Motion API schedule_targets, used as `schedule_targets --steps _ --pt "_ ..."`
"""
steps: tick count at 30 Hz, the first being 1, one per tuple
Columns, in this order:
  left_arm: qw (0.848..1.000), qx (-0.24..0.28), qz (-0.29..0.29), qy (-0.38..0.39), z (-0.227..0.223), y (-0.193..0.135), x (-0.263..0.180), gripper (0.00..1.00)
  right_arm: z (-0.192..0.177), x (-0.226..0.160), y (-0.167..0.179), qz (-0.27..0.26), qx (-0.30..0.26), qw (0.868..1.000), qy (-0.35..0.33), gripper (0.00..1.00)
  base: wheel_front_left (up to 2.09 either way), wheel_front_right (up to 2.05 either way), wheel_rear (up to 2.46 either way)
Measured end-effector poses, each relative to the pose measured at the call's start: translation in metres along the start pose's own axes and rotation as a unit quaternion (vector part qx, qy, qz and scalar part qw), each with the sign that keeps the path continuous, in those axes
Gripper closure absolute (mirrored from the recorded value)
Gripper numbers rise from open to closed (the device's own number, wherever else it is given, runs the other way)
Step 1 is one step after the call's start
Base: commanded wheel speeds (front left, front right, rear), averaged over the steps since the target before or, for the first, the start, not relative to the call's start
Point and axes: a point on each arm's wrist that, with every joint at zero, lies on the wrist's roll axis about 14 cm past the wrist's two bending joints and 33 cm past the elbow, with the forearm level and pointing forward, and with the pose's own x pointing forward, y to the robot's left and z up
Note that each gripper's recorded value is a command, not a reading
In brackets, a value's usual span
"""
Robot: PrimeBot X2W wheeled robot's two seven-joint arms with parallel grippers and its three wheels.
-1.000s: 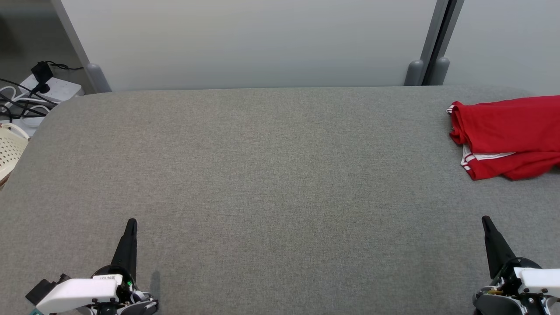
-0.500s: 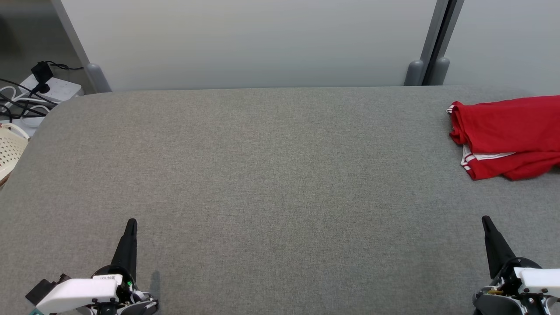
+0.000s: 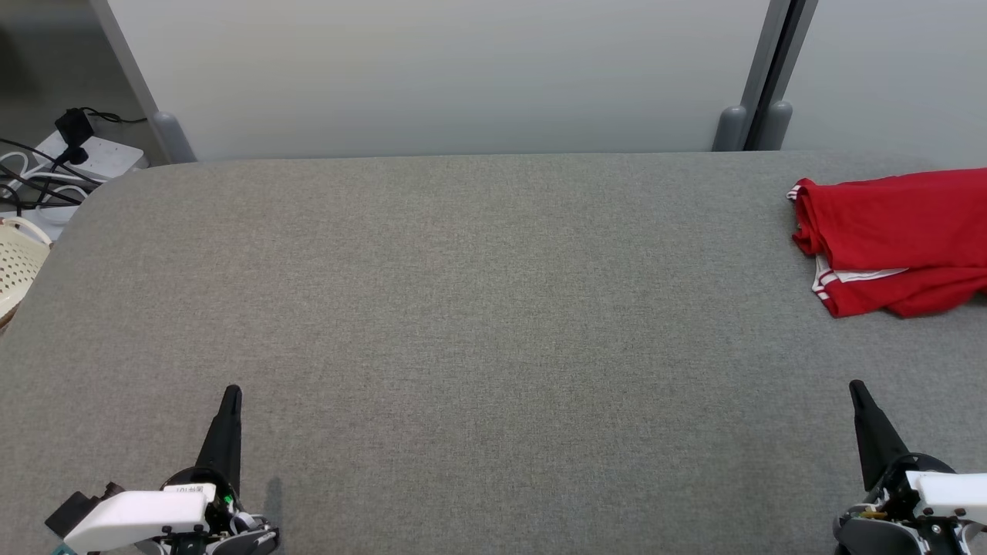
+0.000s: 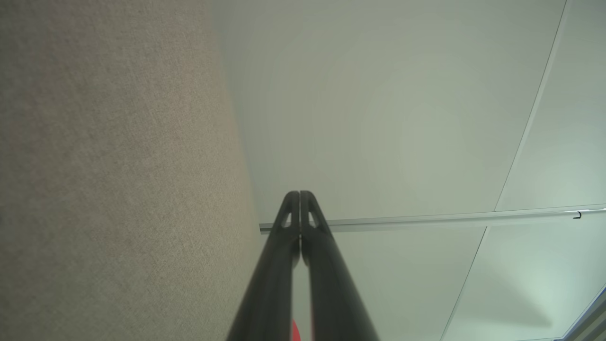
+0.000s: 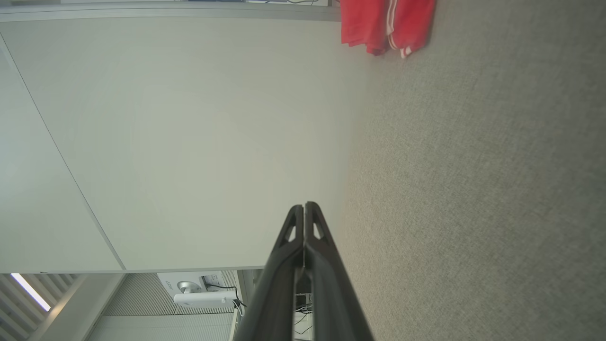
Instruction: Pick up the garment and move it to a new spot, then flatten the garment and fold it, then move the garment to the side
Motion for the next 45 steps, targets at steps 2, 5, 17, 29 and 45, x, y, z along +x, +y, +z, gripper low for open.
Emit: schedule_targets --steps 2,5,17,29,45 --pt "1.000 0.000 0.000 0.000 0.0000 0.0000 0.0000 1.00 0.0001 0.0000 0.0000 0.000 0.000 1.000 0.000 1.00 0.00 0.00 0.00" --pt "1.000 0.000 0.000 0.000 0.0000 0.0000 0.0000 1.00 0.0001 0.0000 0.0000 0.000 0.000 1.000 0.000 1.00 0.00 0.00 0.00" --pt "1.000 0.000 0.000 0.000 0.0000 0.0000 0.0000 1.00 0.0001 0.0000 0.0000 0.000 0.000 1.000 0.000 1.00 0.00 0.00 0.00" --pt "1.000 0.000 0.000 0.000 0.0000 0.0000 0.0000 1.00 0.0002 0.0000 0.0000 0.000 0.000 1.000 0.000 1.00 0.00 0.00 0.00" --pt "1.000 0.000 0.000 0.000 0.0000 0.0000 0.0000 1.00 0.0002 0.0000 0.0001 0.000 0.000 1.000 0.000 1.00 0.00 0.00 0.00"
